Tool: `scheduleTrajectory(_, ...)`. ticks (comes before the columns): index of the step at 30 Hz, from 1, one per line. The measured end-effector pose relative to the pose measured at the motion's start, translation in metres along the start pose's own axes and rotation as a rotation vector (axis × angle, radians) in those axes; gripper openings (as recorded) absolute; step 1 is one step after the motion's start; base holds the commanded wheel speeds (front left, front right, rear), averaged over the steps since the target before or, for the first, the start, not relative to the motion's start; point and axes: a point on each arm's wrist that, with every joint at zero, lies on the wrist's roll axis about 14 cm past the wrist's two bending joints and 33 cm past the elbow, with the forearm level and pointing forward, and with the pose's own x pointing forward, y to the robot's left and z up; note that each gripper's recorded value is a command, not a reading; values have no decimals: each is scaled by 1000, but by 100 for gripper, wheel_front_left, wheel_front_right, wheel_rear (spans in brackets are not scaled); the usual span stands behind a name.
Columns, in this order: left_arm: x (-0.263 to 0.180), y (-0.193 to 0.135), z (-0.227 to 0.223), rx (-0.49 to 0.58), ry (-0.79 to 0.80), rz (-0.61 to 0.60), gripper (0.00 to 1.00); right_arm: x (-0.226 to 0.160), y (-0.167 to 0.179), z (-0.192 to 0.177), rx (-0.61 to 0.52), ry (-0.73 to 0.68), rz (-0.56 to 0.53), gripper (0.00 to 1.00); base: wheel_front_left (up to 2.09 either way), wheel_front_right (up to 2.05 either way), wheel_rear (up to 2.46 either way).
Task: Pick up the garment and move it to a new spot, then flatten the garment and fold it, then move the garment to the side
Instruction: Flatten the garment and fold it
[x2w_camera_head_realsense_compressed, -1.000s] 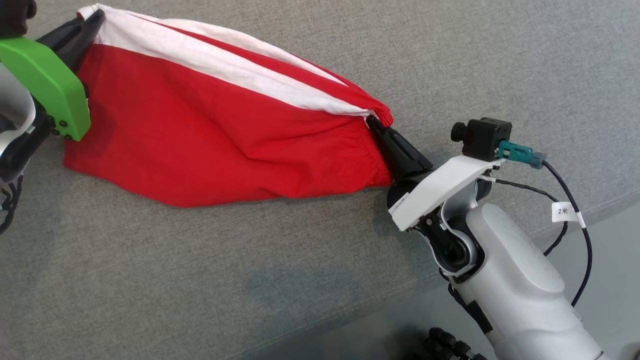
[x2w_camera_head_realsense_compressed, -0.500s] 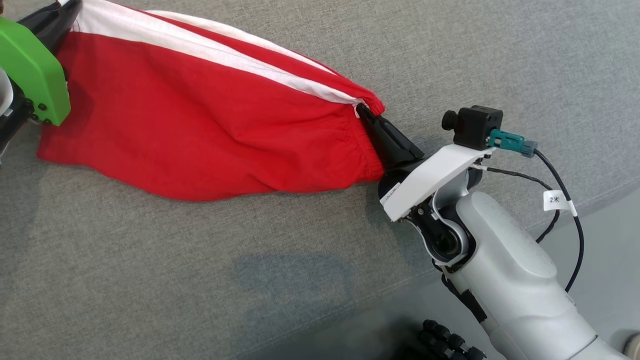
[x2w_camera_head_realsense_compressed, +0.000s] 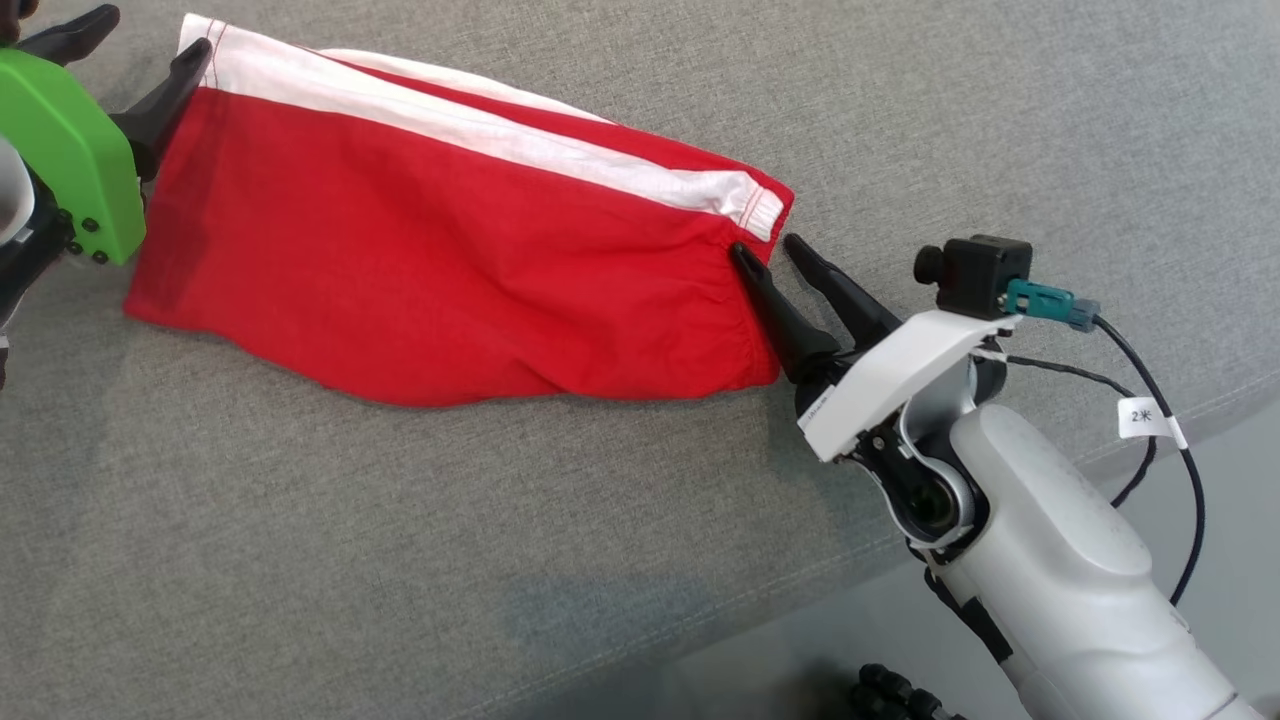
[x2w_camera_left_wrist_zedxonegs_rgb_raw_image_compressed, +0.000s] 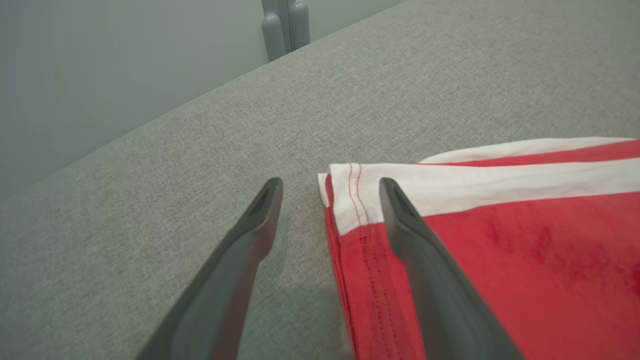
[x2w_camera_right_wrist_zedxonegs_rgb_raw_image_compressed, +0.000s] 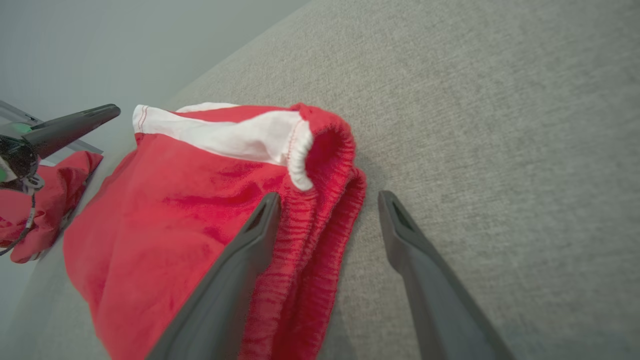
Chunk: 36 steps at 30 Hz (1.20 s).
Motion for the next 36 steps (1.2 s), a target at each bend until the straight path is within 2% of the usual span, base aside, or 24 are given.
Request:
scheduleTrajectory(15, -50, -10, -21, -117, -11, 44, 100, -62, -19, 40, -39, -136, -86, 100, 0, 0, 0)
scheduleTrajectory(22, -70, -18, -38, -199, 10, 80, 100, -82, 2, 69, -58, -227, -58, 100, 0, 0, 0)
scheduleTrajectory(26, -69, -14, -44, -227, 14, 108, 100, -85, 11, 75, -61, -245, -47, 100, 0, 0, 0)
scheduleTrajectory(36, -55, -30, -58, -304, -41, 135, 100, -86, 22, 77, -55, -257, -32, 100, 0, 0, 0)
